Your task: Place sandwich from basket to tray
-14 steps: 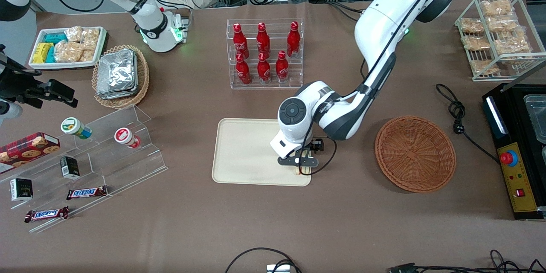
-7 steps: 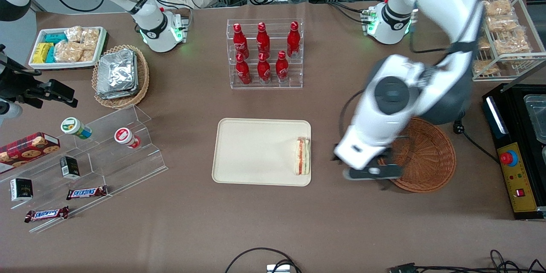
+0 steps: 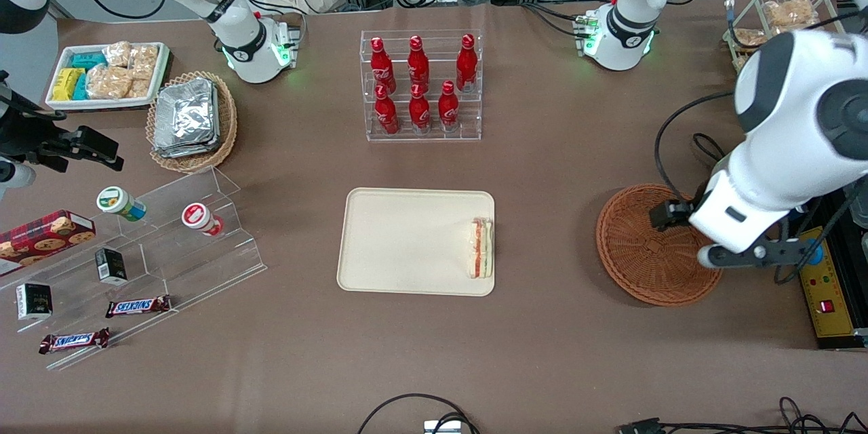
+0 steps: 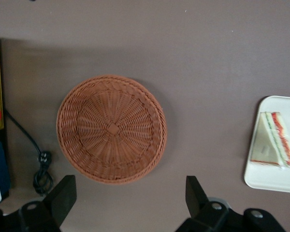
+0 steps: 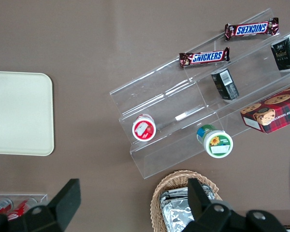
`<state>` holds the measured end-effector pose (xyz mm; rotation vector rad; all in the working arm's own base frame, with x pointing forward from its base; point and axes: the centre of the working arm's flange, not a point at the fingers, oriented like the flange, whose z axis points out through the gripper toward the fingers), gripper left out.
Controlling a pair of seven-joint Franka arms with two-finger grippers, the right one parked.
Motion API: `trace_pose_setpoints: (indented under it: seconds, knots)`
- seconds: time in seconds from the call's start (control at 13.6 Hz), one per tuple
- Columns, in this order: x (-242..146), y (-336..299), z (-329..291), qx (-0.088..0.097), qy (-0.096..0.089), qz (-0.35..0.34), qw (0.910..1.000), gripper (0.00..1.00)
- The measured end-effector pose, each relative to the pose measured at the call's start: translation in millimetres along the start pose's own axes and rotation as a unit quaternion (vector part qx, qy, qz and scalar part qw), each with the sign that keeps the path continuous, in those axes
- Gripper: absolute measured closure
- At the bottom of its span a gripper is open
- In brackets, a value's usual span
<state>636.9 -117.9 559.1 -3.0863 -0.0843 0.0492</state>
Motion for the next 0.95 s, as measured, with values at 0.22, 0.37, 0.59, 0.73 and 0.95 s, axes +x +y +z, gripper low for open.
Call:
trace_pose_setpoints:
  seconds: [0.22, 0.37, 0.59, 0.73, 0.95]
  knots:
    - [-23.5, -30.1, -26.0, -0.011, -0.006, 0.002, 0.9999, 0.0]
    - [-39.6, -35.0, -39.2, -0.005, -0.015, 0.013, 0.9998, 0.0]
    - [-54.1, -53.4, -50.0, -0.006, -0.017, 0.028, 0.9994, 0.0]
    - [-59.0, -59.5, -39.2, -0.005, -0.014, 0.029, 0.9995, 0.0]
    - [-65.6, -56.1, -15.8, 0.001, -0.015, 0.031, 0.9994, 0.0]
